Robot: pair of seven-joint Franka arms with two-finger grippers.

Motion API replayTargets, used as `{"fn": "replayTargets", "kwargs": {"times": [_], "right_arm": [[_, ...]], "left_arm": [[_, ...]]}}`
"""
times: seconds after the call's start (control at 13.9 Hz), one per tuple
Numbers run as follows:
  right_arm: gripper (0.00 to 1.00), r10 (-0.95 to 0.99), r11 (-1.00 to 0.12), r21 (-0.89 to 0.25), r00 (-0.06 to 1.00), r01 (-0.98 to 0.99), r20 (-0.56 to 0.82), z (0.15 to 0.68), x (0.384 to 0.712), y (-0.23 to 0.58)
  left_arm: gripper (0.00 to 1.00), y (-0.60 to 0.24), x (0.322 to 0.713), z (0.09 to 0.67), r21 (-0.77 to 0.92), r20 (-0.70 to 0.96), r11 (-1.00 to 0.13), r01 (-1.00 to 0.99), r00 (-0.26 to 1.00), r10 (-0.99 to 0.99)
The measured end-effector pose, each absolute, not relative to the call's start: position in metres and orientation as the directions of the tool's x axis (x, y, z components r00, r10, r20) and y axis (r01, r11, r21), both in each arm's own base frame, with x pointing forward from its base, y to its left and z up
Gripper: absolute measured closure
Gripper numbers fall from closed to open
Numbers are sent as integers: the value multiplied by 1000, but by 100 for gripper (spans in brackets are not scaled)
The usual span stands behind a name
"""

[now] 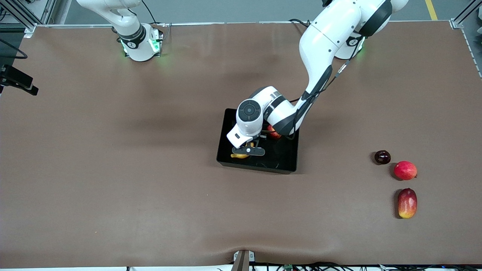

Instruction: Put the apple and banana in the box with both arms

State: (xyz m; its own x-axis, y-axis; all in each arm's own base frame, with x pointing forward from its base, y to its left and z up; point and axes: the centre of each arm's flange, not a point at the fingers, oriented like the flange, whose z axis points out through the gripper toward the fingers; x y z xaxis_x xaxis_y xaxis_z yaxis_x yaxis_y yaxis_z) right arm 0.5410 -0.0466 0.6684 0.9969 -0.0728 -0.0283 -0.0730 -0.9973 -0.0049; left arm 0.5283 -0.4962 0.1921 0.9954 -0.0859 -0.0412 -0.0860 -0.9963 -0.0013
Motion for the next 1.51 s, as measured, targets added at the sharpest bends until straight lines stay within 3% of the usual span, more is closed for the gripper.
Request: {"fn": "replayTargets", "kwargs": {"times": [0.14, 0.29, 0.5, 1.01, 1.51], "right_arm": [[0, -74, -997, -5, 997, -74, -28, 668, 541, -47], [0, -75, -997, -5, 997, -75, -29, 668, 541, -48], [0, -75, -997, -5, 997, -75, -29, 668, 541, -48], [0, -82, -997, -5, 996, -82, -30, 668, 541, -51], [0, -88, -996, -5, 996, -88, -31, 667, 540, -55]], "left_arm": [[51, -490, 541, 200, 9, -18, -998, -68, 998, -68], [30, -484, 559, 225, 30, 24, -998, -48, 999, -47], [1, -464, 587, 302, 47, 116, -999, -12, 993, -7], [0, -272, 645, 498, -47, 169, -999, 23, 985, 15], [0, -145, 639, 569, -110, 124, -992, 67, 991, 53]]}}
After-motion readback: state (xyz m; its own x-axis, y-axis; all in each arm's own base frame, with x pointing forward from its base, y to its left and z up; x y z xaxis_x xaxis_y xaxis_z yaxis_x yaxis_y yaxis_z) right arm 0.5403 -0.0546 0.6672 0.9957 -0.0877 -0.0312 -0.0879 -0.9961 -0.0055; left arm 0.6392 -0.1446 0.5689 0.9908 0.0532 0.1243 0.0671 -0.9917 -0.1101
